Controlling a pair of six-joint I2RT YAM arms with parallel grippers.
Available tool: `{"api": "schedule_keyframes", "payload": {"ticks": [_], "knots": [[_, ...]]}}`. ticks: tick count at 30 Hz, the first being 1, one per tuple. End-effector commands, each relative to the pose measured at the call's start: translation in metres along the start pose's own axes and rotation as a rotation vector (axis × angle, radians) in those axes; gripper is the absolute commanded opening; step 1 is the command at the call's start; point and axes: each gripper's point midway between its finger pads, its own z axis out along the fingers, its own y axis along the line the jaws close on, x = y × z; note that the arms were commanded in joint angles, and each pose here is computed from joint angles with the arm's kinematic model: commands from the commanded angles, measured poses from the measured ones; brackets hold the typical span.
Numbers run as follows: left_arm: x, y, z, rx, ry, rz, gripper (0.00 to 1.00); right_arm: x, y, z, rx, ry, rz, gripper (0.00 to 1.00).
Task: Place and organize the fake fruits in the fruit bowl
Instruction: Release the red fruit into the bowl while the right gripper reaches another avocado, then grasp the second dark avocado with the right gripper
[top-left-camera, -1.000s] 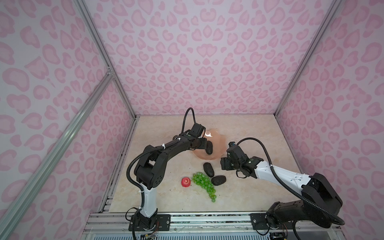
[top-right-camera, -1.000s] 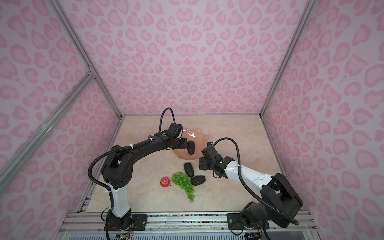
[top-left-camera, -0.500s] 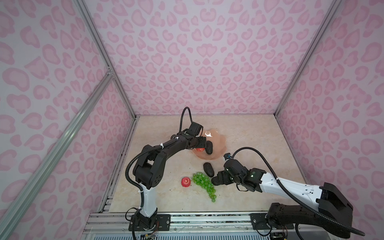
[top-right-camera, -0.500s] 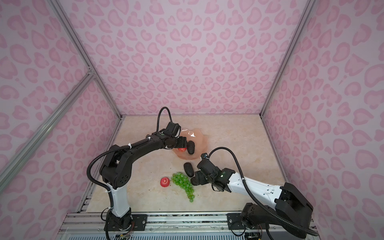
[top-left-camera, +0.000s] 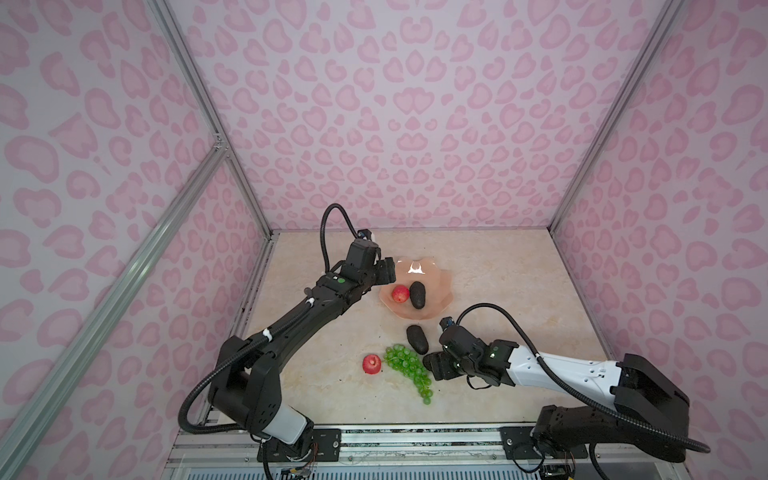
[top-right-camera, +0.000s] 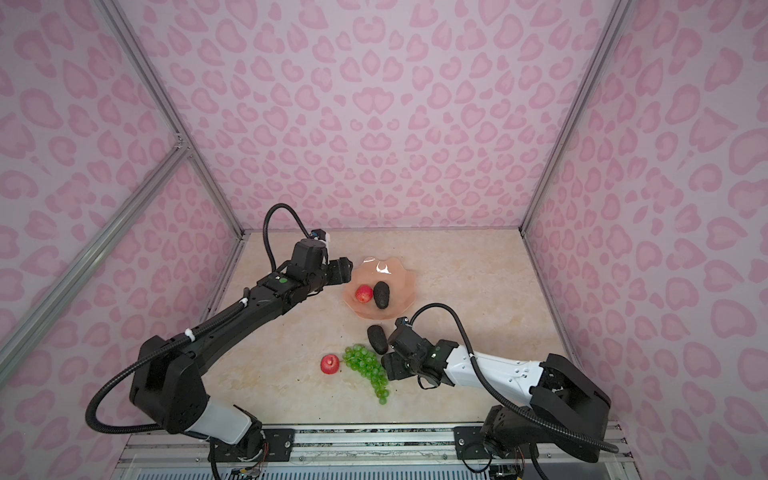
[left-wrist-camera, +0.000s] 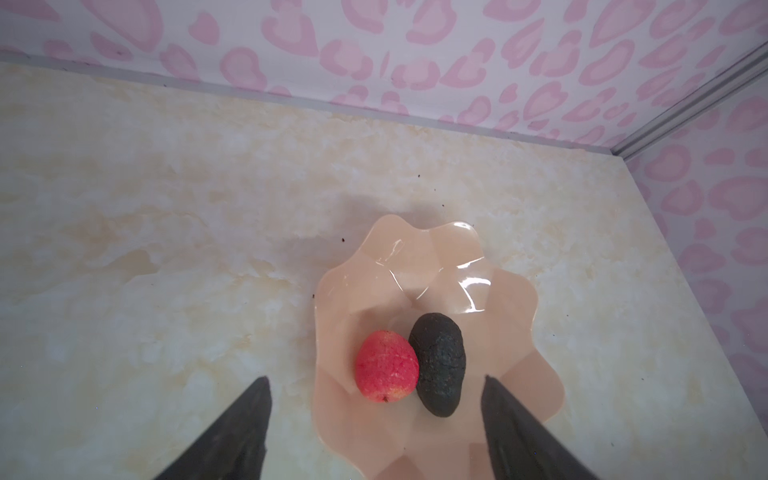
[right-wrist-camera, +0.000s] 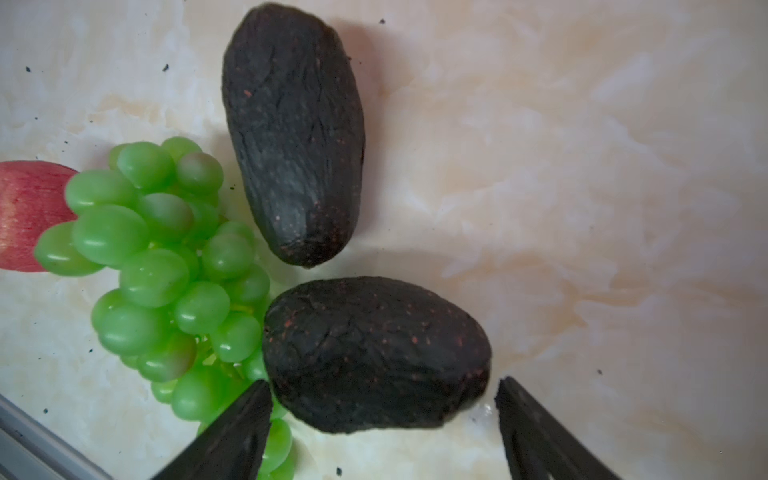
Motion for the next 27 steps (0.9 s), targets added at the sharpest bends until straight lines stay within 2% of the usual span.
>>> {"api": "schedule_keyframes", "payload": {"ticks": [1, 6, 11, 17, 21, 27], "knots": [[-0.020, 0.017, -0.022, -0.051, -0.113, -0.001, 0.83, -0.001, 0.010, 0.005, -0.037, 0.023, -0.004, 0.86], [-0.015, 0.035, -0.041, -0.079, -0.127, -0.021, 0.85, -0.011, 0.010, 0.015, -0.050, 0.026, 0.030, 0.85], [-0.010, 0.043, -0.046, -0.091, -0.126, -0.035, 0.85, -0.021, 0.008, 0.023, -0.044, 0.030, 0.053, 0.85], [-0.008, 0.045, -0.046, -0.094, -0.124, -0.039, 0.85, -0.027, 0.001, 0.029, 0.016, 0.027, 0.025, 0.82], [-0.006, 0.045, -0.044, -0.094, -0.113, -0.035, 0.85, -0.031, -0.006, 0.023, 0.063, 0.013, -0.072, 0.84], [-0.003, 0.049, -0.043, -0.105, -0.107, -0.031, 0.85, -0.043, -0.012, 0.000, 0.110, -0.014, -0.341, 0.91]]}}
